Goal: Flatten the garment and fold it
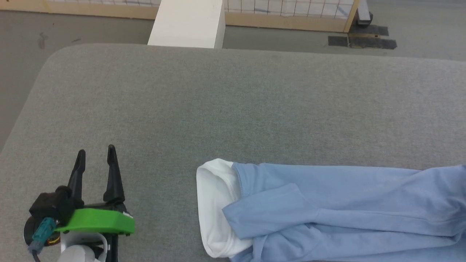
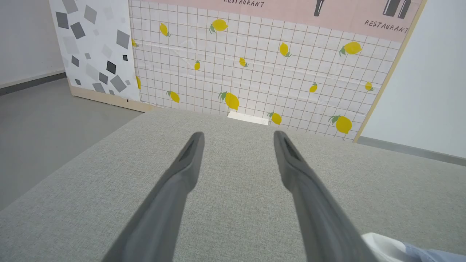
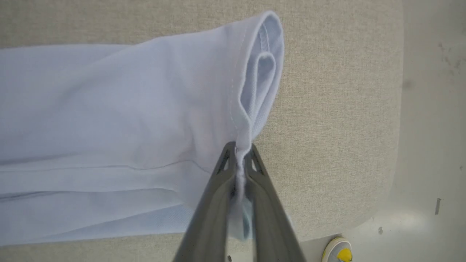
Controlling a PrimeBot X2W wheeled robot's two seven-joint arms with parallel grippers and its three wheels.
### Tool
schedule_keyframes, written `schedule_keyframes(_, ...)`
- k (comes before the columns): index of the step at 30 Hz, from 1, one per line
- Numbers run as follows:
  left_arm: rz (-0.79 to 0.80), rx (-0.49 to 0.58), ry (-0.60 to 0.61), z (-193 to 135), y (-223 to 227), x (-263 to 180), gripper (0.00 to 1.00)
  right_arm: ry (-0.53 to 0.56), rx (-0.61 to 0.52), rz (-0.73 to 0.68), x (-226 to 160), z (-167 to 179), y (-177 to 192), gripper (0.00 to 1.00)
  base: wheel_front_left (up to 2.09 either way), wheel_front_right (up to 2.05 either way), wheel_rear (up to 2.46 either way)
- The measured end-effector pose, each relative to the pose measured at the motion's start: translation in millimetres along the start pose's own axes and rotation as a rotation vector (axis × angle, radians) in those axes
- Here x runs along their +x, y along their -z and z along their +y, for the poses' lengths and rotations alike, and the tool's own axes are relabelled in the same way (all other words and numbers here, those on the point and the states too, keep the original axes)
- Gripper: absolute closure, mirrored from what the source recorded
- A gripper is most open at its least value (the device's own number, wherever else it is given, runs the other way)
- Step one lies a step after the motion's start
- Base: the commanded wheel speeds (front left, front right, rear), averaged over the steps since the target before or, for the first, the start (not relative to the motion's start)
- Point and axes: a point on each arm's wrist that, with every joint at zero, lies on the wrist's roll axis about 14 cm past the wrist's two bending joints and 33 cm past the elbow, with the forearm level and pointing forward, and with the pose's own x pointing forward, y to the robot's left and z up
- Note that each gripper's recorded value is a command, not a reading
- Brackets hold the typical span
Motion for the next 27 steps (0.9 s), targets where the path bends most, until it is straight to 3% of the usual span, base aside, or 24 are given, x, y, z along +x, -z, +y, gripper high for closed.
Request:
schedule_keyframes(9,-0.015,-0.015,0.017,-8,-6,-6,0.00,-0.215,-0.170,-0.070,-51,73,-3,1.00,0.00,0.00,0.00)
schedule_keyframes(27,-0.001,-0.017,-0.035,9,-4,-26,0.00,-0.728,-0.495,-0.192,-84,276,-8,1.00,0.00,0.00,0.00)
